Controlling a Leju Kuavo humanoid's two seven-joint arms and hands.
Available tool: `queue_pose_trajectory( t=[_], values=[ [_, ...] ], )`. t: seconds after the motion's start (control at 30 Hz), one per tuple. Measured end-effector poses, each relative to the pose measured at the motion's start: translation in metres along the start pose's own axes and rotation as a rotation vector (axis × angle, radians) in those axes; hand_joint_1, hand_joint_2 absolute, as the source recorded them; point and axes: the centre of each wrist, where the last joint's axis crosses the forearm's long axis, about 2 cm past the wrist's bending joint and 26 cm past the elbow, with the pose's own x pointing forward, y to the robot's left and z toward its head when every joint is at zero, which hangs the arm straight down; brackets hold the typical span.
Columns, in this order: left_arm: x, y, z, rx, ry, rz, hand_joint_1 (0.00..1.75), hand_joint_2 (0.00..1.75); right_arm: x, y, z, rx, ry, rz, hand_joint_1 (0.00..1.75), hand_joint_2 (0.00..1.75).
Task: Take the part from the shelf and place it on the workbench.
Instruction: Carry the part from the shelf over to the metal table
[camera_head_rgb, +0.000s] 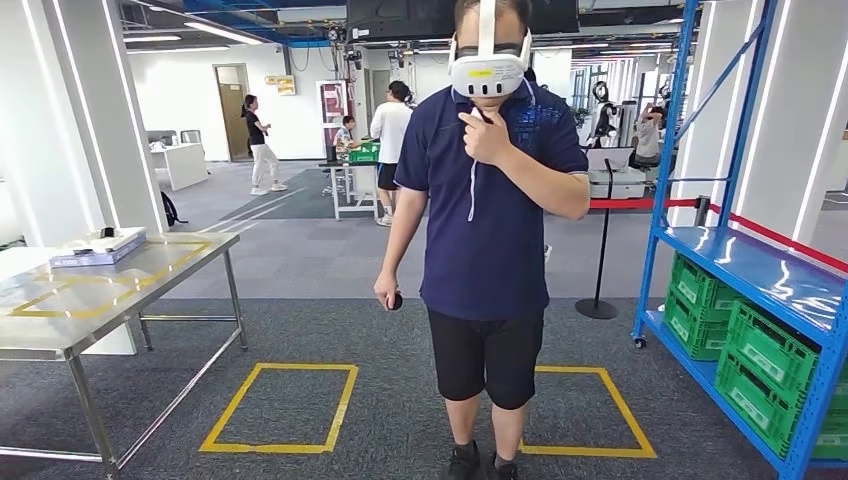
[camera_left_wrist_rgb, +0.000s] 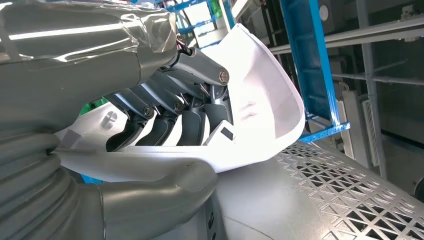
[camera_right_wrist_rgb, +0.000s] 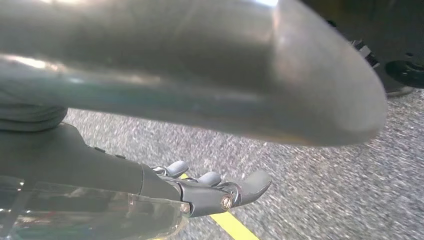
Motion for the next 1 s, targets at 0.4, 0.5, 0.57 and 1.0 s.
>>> queue_pose_trajectory(
  t=[0.4,0.5,0.57,1.0],
  values=[
    [-0.002,0.000,-0.003,-0.009,-0.005,0.008,1.61,1.75,-0.003,0.001,0.000,0.008,0.008,-0.001,0.00,0.00],
    [-0.002,-0.001,-0.004,-0.005,-0.012,0.018,1.61,1.75,-0.004,0.003,0.000,0.022,0.010,-0.006,0.00,0.00],
    [-0.002,-0.001,-0.003,-0.002,-0.018,0.024,1.61,1.75,-0.004,0.003,0.001,0.040,0.014,-0.016,0.00,0.00],
    [0.003,-0.004,0.005,0.016,-0.031,0.010,1.61,1.75,-0.005,0.001,0.022,-0.035,-0.006,-0.037,0.00,0.00]
  ],
)
